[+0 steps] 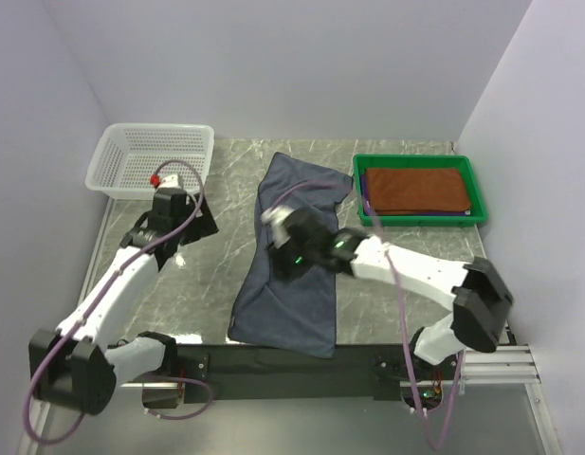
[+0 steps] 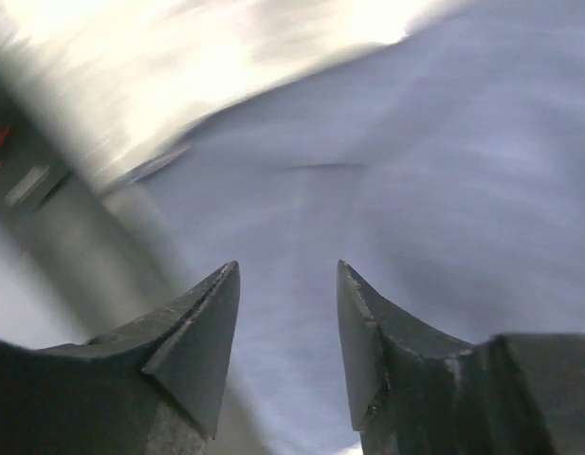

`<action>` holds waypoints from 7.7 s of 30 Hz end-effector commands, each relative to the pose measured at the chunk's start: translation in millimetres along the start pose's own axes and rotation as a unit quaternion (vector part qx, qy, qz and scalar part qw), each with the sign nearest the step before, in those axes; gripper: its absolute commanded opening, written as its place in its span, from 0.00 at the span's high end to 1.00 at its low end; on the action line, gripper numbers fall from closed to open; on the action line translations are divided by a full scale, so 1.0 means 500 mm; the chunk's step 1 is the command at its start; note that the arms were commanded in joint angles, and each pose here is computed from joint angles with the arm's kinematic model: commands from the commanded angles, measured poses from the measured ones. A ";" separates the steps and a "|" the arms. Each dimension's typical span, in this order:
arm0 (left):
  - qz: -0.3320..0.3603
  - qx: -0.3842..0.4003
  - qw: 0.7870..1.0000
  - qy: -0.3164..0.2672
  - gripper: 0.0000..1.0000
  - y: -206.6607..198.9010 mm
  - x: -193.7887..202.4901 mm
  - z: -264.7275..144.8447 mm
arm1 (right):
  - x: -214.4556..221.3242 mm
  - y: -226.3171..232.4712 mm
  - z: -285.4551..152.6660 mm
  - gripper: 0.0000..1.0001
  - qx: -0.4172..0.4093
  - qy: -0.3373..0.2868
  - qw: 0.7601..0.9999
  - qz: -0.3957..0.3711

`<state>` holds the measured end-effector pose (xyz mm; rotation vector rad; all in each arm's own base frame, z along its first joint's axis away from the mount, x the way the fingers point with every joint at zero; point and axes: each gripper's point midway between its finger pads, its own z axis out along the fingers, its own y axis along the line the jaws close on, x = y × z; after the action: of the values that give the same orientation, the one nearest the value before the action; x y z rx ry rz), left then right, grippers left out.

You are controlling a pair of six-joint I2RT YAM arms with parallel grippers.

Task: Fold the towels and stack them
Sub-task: Flatten out the crumpled towel

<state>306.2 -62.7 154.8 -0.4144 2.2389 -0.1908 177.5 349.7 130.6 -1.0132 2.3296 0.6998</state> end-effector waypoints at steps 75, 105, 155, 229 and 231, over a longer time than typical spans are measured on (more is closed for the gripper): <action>0.097 -0.027 0.985 0.140 0.07 -0.104 -0.022 0.239 | -0.222 -0.554 0.033 0.51 0.166 -0.033 0.983 0.063; 0.103 -0.047 0.981 0.158 0.10 -0.070 0.018 0.272 | -0.181 -0.649 0.222 0.77 0.169 0.006 0.978 0.119; 0.061 -0.059 0.964 0.251 0.82 -0.019 0.094 0.418 | -0.133 -0.638 0.159 1.00 0.166 -0.006 0.978 0.125; 0.172 0.165 0.956 0.171 0.55 -0.210 0.012 0.347 | -0.137 -0.609 0.074 1.00 0.168 -0.044 0.977 0.123; 0.172 0.166 0.956 0.171 0.55 -0.212 0.011 0.347 | -0.137 -0.612 0.071 1.00 0.169 -0.045 0.977 0.125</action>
<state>443.9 -155.4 44.6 0.1514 2.5986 -0.4379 455.4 226.1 61.1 -0.5497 2.4423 0.3948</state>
